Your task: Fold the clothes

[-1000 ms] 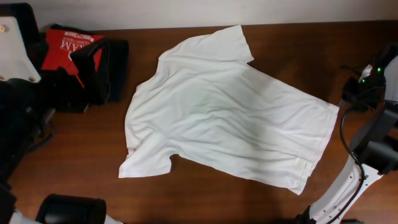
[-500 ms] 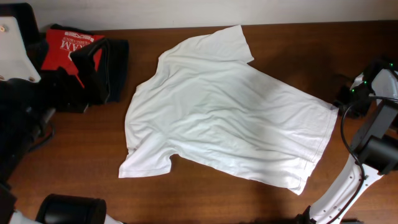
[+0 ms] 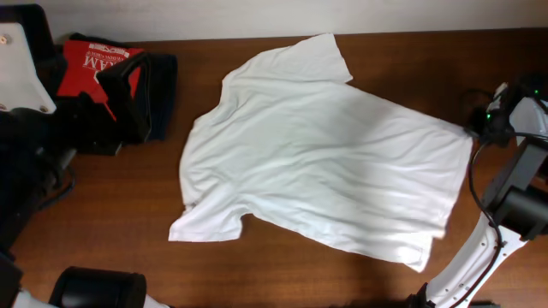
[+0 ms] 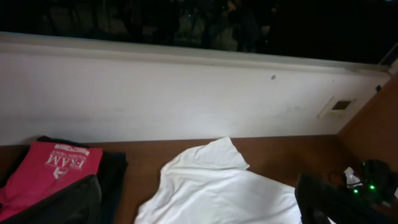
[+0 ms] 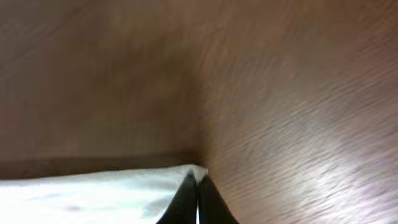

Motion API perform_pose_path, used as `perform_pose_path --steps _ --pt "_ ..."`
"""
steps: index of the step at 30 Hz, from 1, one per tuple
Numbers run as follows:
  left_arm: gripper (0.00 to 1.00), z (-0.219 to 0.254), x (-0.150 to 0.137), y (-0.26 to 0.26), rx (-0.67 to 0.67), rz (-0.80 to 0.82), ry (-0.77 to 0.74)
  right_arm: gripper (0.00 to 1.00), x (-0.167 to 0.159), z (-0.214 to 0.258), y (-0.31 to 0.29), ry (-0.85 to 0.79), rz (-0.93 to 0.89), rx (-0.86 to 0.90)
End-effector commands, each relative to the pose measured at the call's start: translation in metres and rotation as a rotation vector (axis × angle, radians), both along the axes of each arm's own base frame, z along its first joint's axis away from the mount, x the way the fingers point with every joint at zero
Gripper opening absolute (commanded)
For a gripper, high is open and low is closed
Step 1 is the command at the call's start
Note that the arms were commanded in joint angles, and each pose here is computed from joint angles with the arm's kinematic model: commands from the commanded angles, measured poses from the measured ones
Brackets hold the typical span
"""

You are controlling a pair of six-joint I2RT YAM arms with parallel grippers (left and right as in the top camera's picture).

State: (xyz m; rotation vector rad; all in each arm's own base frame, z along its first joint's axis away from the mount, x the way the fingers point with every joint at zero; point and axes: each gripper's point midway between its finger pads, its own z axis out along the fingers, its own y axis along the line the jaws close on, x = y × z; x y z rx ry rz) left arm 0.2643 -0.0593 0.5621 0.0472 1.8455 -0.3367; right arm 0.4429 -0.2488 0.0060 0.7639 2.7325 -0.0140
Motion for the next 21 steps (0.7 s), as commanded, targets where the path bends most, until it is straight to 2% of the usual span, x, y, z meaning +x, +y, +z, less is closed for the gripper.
perform_pose_path --steps 1,3,7,8,9,10,11,13,16,19,21 --pt "0.99 -0.001 0.001 0.000 -0.007 0.006 0.005 0.04 0.013 0.006 -0.031 -0.038 0.013 -0.162" --pt "0.99 -0.001 0.001 0.000 -0.007 0.006 0.005 0.04 0.039 0.022 -0.046 -0.157 0.007 -0.235" --pt "0.99 -0.001 0.001 0.000 -0.007 0.006 0.005 0.04 0.071 0.056 -0.065 -0.302 0.012 -0.333" --pt "0.99 -0.001 0.001 0.000 -0.007 0.006 0.005 0.18 0.078 0.079 -0.070 -0.330 0.009 -0.350" --pt "0.99 -0.001 0.001 0.000 -0.007 0.006 0.005 0.73 0.082 0.106 -0.071 -0.351 0.009 -0.362" --pt "0.99 -0.001 0.001 0.000 -0.007 0.006 0.005 0.89 0.082 0.140 -0.071 -0.370 0.004 -0.366" --pt "0.99 -0.001 0.001 0.000 -0.007 0.006 0.005 0.98 0.079 0.172 -0.066 -0.391 0.006 -0.362" --pt "0.99 -0.001 0.001 0.000 -0.007 0.006 0.005 0.98 0.071 0.203 -0.037 -0.421 0.070 -0.257" --pt "0.99 -0.001 0.001 0.000 -0.007 0.006 0.005 0.98 0.039 0.223 0.023 -0.399 0.149 -0.012" --pt "0.99 -0.001 0.001 0.000 -0.007 0.006 0.005 0.98 0.008 0.248 0.041 -0.369 0.085 0.040" --pt "0.99 -0.001 0.001 0.000 -0.007 0.006 0.005 0.98 -0.004 0.238 0.047 -0.309 0.076 0.076"
